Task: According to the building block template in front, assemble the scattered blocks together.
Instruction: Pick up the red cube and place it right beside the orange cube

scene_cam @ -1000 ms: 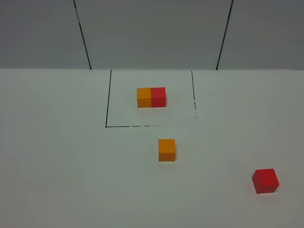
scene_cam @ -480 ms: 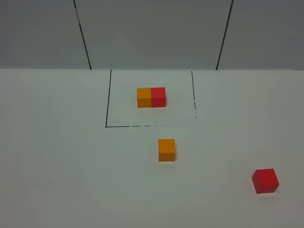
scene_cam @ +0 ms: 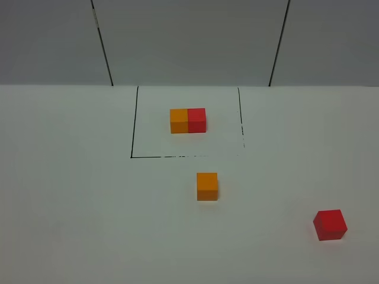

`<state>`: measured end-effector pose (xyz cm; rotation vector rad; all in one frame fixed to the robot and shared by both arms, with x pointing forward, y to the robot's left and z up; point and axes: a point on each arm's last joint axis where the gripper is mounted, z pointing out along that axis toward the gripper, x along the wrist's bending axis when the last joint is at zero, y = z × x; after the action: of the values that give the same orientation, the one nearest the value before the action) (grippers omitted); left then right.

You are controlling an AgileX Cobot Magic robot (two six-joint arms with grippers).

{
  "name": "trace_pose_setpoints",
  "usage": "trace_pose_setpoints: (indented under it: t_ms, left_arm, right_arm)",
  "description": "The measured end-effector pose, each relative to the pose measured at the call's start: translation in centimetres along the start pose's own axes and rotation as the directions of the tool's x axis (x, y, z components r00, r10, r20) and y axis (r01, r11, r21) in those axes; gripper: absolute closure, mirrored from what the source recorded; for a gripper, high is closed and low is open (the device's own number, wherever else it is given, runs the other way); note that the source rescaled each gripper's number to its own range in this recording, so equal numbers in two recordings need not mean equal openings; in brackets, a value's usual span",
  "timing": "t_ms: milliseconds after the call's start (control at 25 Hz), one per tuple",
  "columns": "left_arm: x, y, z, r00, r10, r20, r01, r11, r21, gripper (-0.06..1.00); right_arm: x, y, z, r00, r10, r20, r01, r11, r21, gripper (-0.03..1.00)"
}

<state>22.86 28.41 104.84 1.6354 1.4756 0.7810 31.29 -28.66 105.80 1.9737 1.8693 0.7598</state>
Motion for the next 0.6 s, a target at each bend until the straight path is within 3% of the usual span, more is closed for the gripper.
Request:
trace_pose_setpoints:
  t_ms: [240,600]
  left_arm:
    - [0.0,0.0,0.0,1.000,0.000,0.000,0.000,1.000,0.001,0.29]
    - [0.0,0.0,0.0,1.000,0.000,0.000,0.000,1.000,0.001,0.29]
  right_arm:
    - [0.9,5.0,6.9,0.989,-0.073,-0.130,0.096,0.978,0.187,-0.01]
    - [3.0,8.6,16.6,0.977,-0.188,-0.106,0.214,0.907,0.363,-0.01]
